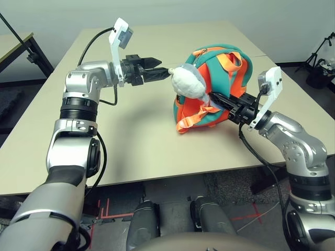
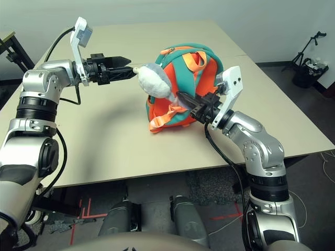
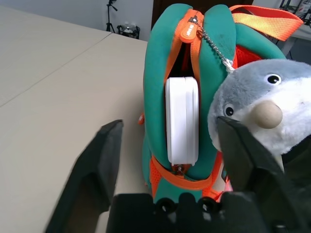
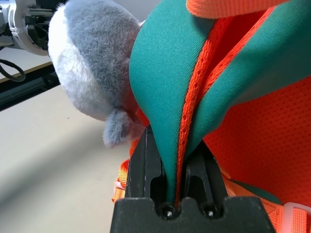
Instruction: Put the pencil case into the backpack and zip it.
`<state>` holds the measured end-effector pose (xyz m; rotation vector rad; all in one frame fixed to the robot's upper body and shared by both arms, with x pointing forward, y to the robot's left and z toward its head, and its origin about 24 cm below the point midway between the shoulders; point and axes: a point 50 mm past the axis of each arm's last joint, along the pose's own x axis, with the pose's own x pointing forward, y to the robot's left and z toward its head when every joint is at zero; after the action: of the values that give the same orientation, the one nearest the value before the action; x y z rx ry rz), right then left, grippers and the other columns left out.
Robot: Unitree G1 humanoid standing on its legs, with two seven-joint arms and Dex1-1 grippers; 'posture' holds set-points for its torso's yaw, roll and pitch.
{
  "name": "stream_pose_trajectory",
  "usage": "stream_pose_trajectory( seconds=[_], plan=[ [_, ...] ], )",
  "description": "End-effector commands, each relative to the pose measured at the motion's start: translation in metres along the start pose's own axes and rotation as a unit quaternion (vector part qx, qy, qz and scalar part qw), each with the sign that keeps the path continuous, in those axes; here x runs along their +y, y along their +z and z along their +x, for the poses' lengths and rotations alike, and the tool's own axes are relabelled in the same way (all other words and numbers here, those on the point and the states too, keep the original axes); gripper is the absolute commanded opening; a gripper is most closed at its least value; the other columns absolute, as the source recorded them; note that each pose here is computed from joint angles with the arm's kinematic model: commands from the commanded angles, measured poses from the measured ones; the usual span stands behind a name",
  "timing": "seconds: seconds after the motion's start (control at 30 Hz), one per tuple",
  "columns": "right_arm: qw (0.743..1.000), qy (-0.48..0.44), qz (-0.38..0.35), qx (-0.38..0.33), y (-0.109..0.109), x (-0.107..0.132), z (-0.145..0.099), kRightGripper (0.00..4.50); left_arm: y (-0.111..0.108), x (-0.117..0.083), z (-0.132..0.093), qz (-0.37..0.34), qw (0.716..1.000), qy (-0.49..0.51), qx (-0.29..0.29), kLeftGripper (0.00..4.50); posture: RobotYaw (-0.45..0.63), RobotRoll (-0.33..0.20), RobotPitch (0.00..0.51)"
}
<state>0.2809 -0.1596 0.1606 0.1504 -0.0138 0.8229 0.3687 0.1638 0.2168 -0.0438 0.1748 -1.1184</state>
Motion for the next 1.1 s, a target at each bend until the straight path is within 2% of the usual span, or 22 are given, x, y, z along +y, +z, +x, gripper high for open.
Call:
stream_pose_trajectory(
  seconds=[0.03,0.23,0.57,1.1],
  plan=[
    [1.000,0.014,-0.005,-0.009,0.003,0.003,0.004,0.13,-0.005,-0.001,-0.003,-0.010,1.000,0.007,0.000,2.38,-0.17,0.000,0.006],
    [1.000,0.014,-0.004,-0.009,0.003,0.003,0.004,0.13,-0.013,-0.002,-0.003,-0.020,1.000,0.010,0.008,0.00,-0.17,0.000,0.007],
    [1.000,0.012,-0.004,-0.010,0.002,0.003,0.004,0.13,-0.030,-0.007,0.016,-0.038,0.999,-0.009,0.017,0.00,-0.18,0.000,0.007],
    [1.000,0.007,-0.006,-0.010,0.002,0.005,0.000,0.13,-0.039,-0.004,0.039,-0.041,0.999,-0.019,0.027,0.00,-0.21,0.000,0.009]
  ],
)
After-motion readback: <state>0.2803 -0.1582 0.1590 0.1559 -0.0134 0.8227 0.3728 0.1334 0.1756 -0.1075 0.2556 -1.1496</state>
